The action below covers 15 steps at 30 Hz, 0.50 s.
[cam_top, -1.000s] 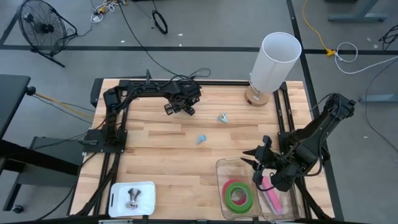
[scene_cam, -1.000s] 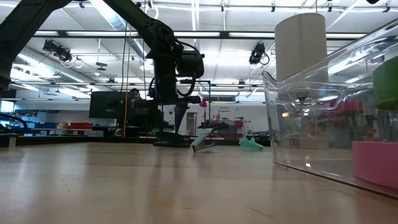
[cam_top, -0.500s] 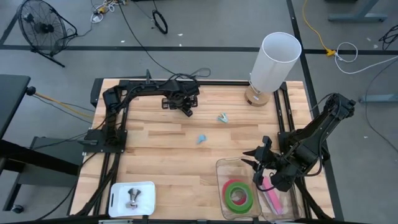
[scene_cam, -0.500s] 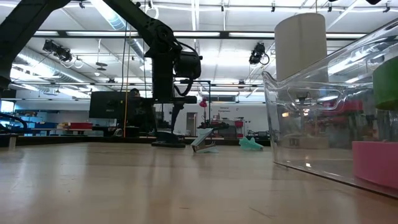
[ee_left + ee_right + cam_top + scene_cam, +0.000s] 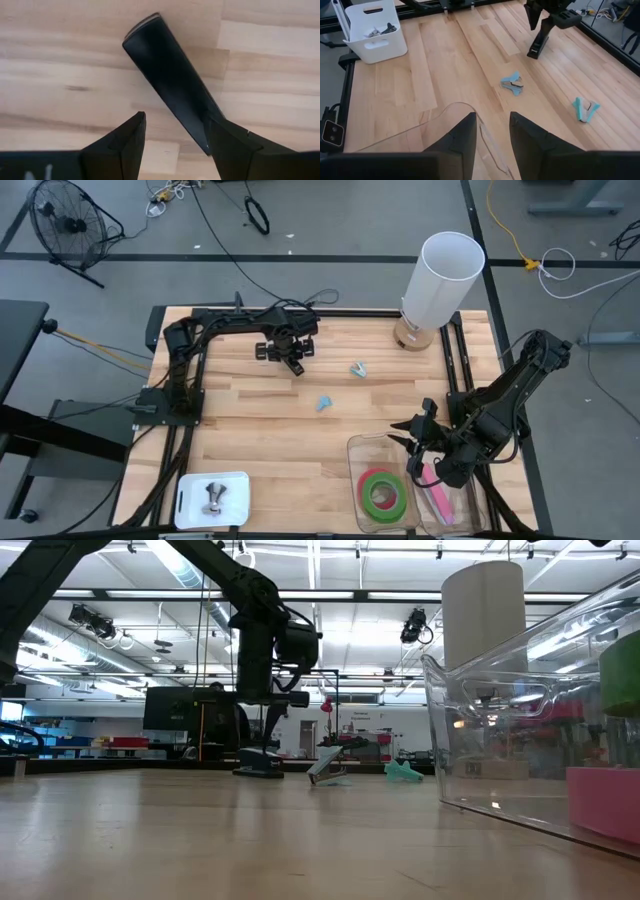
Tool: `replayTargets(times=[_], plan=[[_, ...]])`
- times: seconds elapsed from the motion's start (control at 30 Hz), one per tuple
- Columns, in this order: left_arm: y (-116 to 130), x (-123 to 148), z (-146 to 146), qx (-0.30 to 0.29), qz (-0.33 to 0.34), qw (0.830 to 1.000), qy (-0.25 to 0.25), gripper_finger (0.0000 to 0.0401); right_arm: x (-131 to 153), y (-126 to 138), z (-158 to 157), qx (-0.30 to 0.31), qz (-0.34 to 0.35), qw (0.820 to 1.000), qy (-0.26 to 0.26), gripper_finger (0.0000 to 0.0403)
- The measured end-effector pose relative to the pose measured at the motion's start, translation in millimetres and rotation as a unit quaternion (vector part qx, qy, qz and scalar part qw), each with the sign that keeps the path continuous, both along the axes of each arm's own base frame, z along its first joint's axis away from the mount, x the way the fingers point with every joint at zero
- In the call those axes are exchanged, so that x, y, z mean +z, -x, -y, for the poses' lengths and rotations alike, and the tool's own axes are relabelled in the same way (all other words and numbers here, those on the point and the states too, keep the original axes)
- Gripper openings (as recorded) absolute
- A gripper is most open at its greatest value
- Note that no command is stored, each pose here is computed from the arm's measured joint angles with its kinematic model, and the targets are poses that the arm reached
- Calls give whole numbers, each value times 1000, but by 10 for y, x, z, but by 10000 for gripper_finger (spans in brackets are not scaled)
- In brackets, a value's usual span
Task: Pick and place Stapler, Stapler remover, tape
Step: Put the black stapler into the right transparent bin
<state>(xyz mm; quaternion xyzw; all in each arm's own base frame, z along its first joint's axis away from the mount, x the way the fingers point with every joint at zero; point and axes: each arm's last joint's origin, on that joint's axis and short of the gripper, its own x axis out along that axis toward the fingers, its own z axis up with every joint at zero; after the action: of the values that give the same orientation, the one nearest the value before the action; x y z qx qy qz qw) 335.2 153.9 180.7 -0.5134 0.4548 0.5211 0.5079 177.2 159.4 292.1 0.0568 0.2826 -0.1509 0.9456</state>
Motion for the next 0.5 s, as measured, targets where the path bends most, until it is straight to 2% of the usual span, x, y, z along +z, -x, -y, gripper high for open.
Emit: replayTargets(times=[0.2,0.33,0.5], plan=[[-67,135,-8,47,35,998,-35,204,-2,1,1,0,-1,1000,1,118],[-67,131,15,69,37,997,-19,204,-3,2,2,0,-2,1000,2,118],[-28,123,44,147,18,989,-10,204,-3,2,2,-1,-2,1000,1,118]])
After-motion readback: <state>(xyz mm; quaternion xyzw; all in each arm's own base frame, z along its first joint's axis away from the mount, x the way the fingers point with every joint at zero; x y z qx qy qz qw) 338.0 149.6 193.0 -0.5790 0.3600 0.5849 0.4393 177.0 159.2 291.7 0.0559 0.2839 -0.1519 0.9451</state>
